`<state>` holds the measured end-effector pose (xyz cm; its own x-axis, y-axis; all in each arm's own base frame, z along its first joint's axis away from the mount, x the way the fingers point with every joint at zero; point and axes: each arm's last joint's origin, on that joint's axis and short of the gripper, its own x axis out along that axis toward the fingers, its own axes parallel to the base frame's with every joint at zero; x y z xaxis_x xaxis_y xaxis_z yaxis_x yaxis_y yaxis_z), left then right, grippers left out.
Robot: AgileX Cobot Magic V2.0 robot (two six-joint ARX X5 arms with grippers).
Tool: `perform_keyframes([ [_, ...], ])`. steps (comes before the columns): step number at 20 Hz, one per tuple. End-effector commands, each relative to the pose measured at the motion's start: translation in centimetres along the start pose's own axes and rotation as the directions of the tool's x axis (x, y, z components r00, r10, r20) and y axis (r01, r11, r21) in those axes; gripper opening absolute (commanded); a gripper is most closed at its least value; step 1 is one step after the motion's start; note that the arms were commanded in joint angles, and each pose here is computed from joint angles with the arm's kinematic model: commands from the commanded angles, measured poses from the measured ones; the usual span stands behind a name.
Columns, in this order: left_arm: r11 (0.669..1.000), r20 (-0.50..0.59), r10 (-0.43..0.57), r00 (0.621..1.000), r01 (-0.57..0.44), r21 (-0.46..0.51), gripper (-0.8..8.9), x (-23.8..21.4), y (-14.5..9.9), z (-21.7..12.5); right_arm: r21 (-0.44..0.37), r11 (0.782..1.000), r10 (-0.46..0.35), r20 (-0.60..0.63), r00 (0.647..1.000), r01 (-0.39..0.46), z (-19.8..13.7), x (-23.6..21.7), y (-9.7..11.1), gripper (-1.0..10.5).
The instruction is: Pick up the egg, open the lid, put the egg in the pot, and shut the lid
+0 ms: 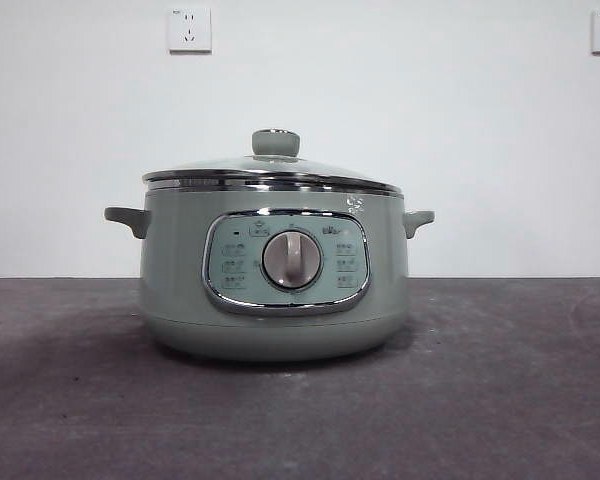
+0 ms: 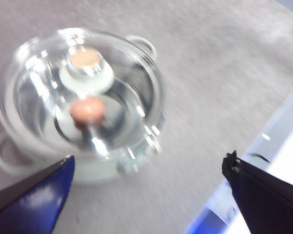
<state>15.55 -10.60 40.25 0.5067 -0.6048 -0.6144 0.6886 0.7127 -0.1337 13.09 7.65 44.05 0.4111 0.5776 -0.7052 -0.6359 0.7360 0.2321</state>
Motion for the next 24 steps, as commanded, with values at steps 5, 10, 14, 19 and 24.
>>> perform_keyframes([
  [5,0.999,-0.053,-0.028,0.998,0.027,-0.017,-0.05,-2.3,-0.7,-1.8,-0.031,0.999,0.005,-0.033,0.999,-0.006,0.0,0.5,-0.1,-0.1],
  [10,1.0,-0.067,-0.024,0.997,0.023,-0.021,-0.04,-2.3,-0.7,-1.9,0.006,1.0,0.002,-0.032,0.999,-0.001,0.0,0.4,-0.1,0.0],
  [14,1.0,-0.066,-0.022,0.998,0.021,-0.021,-0.03,-2.3,-0.7,-1.9,0.006,1.0,0.0,-0.03,1.0,0.0,-0.1,0.4,-0.1,0.0],
  [19,1.0,-0.066,-0.022,0.998,0.021,-0.02,-0.03,-2.3,-0.7,-1.9,0.006,1.0,0.0,-0.03,1.0,0.0,-0.1,0.4,-0.1,0.0],
  [24,1.0,-0.046,-0.02,0.999,0.019,-0.015,-0.04,-2.3,-0.7,-1.7,0.006,1.0,0.0,-0.03,1.0,0.0,-0.1,0.4,-0.1,0.0],
])
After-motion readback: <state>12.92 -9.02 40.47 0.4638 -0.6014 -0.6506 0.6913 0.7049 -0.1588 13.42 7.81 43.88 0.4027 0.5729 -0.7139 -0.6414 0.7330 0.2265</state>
